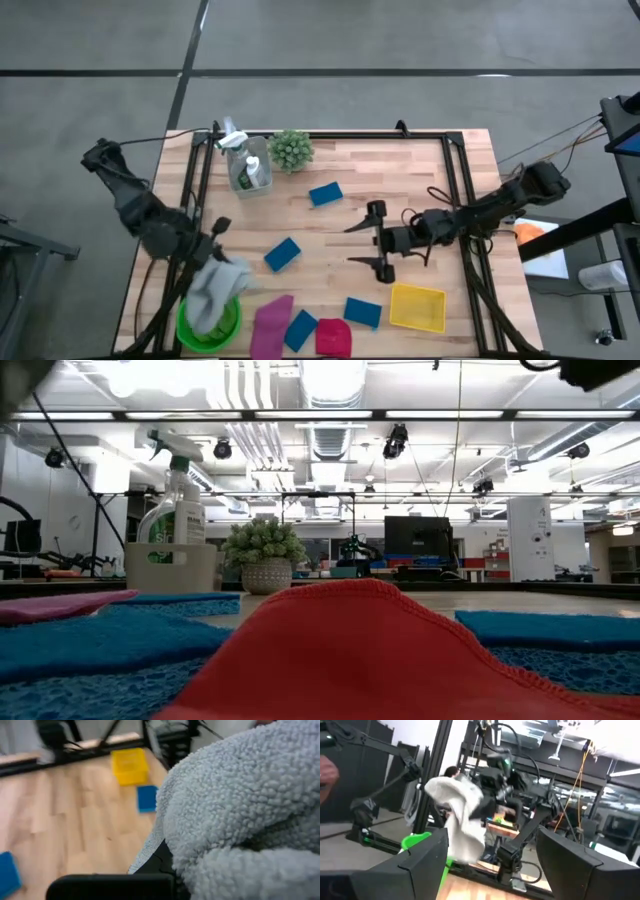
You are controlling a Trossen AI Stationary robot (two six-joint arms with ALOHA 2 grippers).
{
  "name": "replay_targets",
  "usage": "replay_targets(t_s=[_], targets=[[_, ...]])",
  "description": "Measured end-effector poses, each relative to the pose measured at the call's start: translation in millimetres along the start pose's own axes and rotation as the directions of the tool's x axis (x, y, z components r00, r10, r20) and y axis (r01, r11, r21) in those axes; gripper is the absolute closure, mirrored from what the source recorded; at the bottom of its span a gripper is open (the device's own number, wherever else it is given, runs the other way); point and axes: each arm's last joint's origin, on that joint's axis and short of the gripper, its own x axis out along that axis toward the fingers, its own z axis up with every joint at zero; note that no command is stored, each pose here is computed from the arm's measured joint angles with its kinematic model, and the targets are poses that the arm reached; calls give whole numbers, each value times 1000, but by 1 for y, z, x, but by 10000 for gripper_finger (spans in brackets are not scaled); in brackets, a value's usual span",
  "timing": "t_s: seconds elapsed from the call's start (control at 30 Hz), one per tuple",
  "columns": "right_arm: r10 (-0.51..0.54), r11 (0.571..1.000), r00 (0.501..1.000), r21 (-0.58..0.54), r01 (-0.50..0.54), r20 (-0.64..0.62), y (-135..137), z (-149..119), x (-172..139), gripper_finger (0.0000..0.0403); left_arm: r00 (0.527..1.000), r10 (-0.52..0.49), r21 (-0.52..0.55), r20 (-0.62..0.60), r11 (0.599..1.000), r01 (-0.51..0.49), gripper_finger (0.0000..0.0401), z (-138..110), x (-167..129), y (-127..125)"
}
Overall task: Pick & Place Kitchen Items
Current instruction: Put the gray towel into the green bucket
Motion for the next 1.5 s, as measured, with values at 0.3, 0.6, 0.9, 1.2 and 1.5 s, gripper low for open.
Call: replay_targets(t_s=[0.3, 0.6, 0.9, 1.2, 1.5], targets=[[0, 999, 1000, 54, 1, -20, 4, -3, -24, 112, 970, -236, 1, -61, 972, 237, 399, 38, -38, -48], [13, 998, 999, 70, -9, -53, 7, -6, -24, 112, 958, -228, -23, -173, 973, 228, 399, 21, -10, -85], [20, 997, 999, 80, -16, -51, 9, -6, -24, 112, 928, -110, -126, -355, 990, 69, 399, -31, 30, -91], [22, 996, 997, 88, -16, -76, 10, -8, -25, 112, 884, -82, -212, -460, 977, -19, 399, -80, 49, -85], [20, 996, 996, 90, -13, -85, 10, -9, -25, 112, 881, -157, -271, -445, 962, 35, 336, -82, 52, -89]])
